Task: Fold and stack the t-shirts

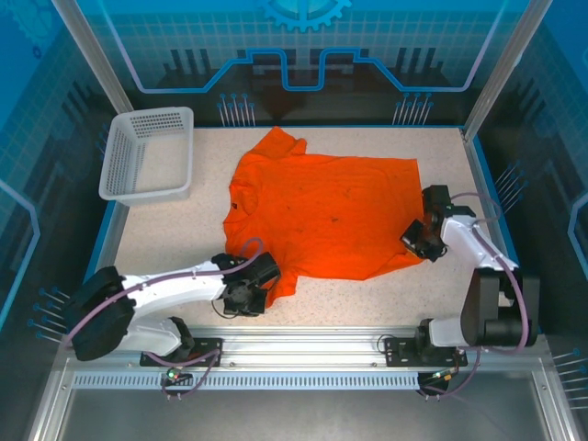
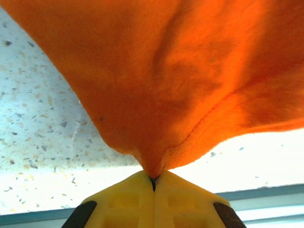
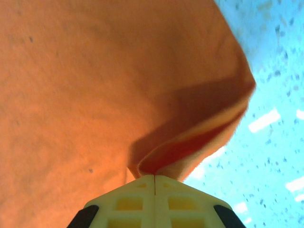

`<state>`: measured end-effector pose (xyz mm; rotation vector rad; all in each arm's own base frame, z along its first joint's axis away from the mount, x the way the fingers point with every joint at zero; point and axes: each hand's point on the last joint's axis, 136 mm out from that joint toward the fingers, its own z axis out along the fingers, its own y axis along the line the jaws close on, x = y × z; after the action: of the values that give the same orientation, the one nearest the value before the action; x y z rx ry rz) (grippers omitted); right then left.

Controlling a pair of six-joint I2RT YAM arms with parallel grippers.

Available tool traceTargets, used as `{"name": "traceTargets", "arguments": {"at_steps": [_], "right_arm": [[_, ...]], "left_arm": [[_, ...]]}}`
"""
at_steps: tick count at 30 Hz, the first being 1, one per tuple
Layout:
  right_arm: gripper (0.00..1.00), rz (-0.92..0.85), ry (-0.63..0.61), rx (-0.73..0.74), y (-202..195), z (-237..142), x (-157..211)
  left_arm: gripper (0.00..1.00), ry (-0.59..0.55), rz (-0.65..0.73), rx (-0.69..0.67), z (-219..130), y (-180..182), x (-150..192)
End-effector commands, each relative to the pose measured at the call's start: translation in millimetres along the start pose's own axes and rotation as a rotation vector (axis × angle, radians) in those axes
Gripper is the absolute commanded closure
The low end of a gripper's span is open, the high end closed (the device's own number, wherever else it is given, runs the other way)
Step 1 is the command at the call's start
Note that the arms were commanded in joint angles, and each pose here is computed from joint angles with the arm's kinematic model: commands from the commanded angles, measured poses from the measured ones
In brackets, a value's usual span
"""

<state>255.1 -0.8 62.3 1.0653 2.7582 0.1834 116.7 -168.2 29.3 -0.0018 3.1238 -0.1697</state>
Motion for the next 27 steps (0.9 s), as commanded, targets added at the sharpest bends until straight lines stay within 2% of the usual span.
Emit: {"name": "traceTargets", "arguments": {"at_steps": [1,6,13,19,22,27], "right_arm": [[1.0,-0.038,0.073,0.01,-16,0,33],[1.0,-0.025,0.048,0.016,-34,-8,46],[1.0,0.015,-0.043,-0.042,-27,-29,21],[1.0,0.064,-0.107,-0.04,-21,-41,-11],[1.0,0.098,-0.131,-0.016,-25,-41,-26],[1.0,0.149,-0.143,0.004,-30,-39,-50]], "left_arm": [[1.0,-0.026,0.015,-0.003,-14,9,4],[1.0,-0.045,0.006,0.021,-25,11,3],[1.0,-0.122,-0.024,0.099,-54,4,-23],[1.0,-0.187,-0.054,0.176,-92,-2,-60],[1.0,-0.214,-0.049,0.171,-108,-2,-84],[1.0,-0.218,-0.061,0.185,-122,-8,-128]]}}
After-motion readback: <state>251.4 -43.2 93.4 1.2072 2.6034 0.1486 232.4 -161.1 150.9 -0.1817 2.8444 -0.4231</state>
